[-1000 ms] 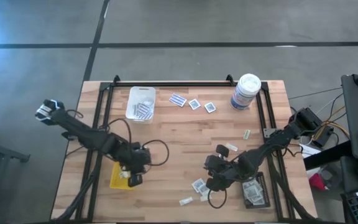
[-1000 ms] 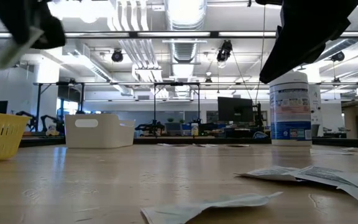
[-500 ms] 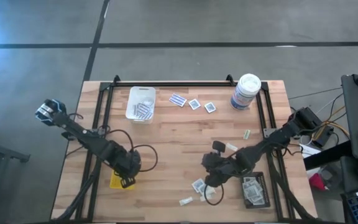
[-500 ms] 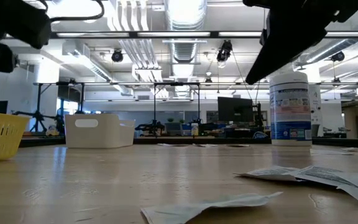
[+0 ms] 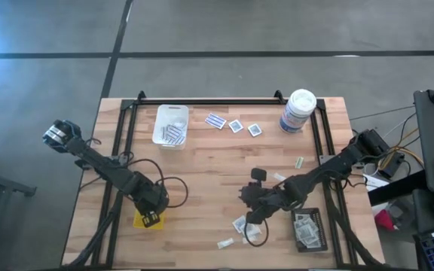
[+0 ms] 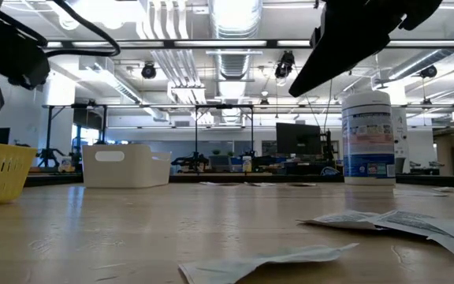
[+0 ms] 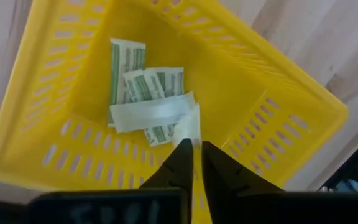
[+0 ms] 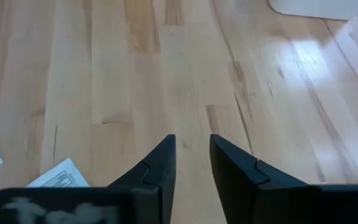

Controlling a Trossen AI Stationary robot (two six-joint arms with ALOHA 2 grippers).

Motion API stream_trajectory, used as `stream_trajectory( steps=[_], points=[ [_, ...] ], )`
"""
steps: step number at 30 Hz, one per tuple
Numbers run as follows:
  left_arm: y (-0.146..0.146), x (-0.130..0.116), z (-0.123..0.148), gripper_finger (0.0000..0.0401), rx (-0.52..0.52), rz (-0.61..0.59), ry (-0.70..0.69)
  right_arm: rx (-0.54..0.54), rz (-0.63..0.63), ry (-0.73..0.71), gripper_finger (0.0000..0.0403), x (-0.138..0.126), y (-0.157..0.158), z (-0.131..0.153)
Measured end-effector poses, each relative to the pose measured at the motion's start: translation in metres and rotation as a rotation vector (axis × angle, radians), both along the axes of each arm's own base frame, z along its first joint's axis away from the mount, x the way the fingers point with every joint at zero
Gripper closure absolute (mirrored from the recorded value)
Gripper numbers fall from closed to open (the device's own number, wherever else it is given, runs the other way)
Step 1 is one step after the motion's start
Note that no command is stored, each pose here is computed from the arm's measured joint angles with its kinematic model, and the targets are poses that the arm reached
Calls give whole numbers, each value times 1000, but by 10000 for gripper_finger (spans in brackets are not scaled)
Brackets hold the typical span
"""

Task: Pick & Place First Aid Supplies
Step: Put the green bandage into the yellow bin, then put the towelette pack into the black bin

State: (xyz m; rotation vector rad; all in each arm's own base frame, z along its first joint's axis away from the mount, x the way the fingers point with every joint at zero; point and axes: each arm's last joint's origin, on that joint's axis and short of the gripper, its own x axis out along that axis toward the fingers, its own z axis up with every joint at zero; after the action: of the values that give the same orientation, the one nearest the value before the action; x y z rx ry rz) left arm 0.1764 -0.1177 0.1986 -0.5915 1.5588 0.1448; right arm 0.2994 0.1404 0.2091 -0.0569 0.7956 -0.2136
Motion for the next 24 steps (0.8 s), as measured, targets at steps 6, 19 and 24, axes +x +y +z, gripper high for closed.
stream_trajectory(
  steps=[6,19,24],
  points=[
    [1,0,-1,324,1,-27,-8,25,-25,-8,274,0,0,0],
    [3,13,30,297,-23,-75,-62,105,-113,-22,246,-1,0,-1],
    [1,26,53,298,87,-134,-268,105,-131,-1,255,-3,-1,-2]
  ],
)
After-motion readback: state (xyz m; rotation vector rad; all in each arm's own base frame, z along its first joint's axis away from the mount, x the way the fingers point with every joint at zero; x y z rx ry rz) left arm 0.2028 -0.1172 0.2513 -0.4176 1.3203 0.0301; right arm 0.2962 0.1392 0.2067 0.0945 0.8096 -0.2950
